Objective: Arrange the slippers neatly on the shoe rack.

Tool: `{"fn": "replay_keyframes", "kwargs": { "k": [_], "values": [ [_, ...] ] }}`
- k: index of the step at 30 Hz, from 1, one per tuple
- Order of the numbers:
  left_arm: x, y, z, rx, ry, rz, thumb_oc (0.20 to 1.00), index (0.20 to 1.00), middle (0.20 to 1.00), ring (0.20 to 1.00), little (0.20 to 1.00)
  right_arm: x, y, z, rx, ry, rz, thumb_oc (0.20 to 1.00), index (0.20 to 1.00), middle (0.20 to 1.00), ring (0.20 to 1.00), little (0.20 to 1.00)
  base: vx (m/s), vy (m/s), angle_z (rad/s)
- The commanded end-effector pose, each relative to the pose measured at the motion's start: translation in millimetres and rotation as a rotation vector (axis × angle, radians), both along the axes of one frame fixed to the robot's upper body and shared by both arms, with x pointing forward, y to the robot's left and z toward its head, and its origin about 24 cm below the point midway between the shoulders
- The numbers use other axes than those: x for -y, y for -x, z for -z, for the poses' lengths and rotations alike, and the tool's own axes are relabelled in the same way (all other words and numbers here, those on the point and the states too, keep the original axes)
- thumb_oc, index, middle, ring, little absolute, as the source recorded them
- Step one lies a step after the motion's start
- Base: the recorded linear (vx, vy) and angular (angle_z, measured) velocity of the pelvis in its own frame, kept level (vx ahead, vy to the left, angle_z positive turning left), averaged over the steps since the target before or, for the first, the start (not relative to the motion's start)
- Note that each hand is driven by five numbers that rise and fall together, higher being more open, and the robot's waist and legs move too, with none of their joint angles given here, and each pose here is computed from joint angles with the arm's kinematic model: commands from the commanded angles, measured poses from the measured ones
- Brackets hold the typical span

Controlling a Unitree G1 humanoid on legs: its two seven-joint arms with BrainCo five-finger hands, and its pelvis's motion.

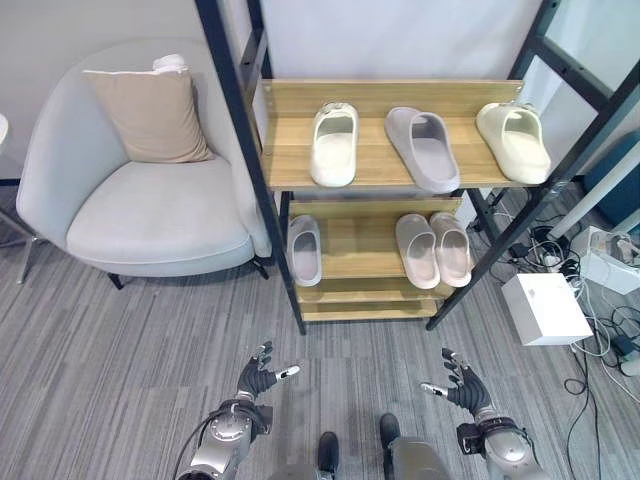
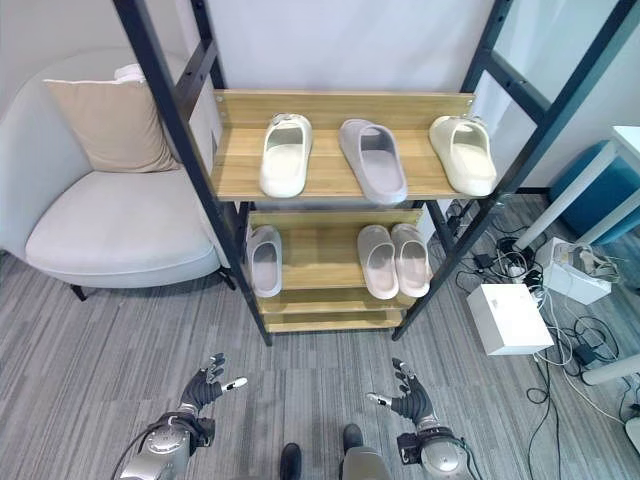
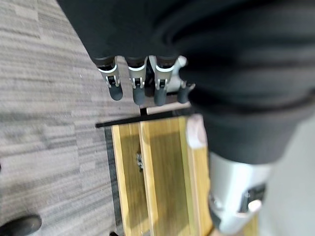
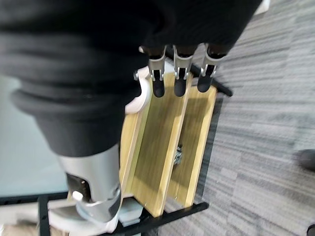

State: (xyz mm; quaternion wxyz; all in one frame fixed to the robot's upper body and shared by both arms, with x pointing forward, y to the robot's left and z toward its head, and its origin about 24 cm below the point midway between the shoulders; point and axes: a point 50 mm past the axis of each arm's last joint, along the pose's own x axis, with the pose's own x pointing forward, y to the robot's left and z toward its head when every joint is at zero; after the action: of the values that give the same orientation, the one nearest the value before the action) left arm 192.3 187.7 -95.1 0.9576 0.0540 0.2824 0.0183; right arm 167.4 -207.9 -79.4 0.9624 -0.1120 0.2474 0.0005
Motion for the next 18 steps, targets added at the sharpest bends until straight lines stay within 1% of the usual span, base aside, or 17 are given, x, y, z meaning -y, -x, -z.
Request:
{"fn": "replay_keyframes", "kwargs": {
  "k": [1,4,9,18],
  "values": [
    [7.4,-22.1,-18.4,0.122,0.011,0.027,1.000,1.000,1.000,1.000,1.000,11.7,-14.2,-19.0,0.105,0.027,0.010,1.000,1.000,1.000,1.000,1.000,0.25,-0.238,0.05],
    [10.1,-19.8,-14.4,0.101,0.022,0.027,1.000,1.000,1.000,1.000,1.000,15.5,-12.1,-19.4,0.106,0.018,0.019,1.000,1.000,1.000,1.000,1.000,0.19,-0.198,0.27],
    [18.4,-25.4,-16.1,0.109,0.055,0.025,1.000,1.000,1.000,1.000,1.000,23.1,-15.8,-24.5,0.123,0.032,0.019,1.000,1.000,1.000,1.000,1.000,0.13,-0.222,0.12],
    [21.9,-19.9,-8.9,0.068,0.027,0.043,1.000,1.000,1.000,1.000,1.000,32.4,-3.6,-20.8,0.086,0.066,0.034,1.000,1.000,1.000,1.000,1.000,0.18,-0.018,0.03]
  ]
}}
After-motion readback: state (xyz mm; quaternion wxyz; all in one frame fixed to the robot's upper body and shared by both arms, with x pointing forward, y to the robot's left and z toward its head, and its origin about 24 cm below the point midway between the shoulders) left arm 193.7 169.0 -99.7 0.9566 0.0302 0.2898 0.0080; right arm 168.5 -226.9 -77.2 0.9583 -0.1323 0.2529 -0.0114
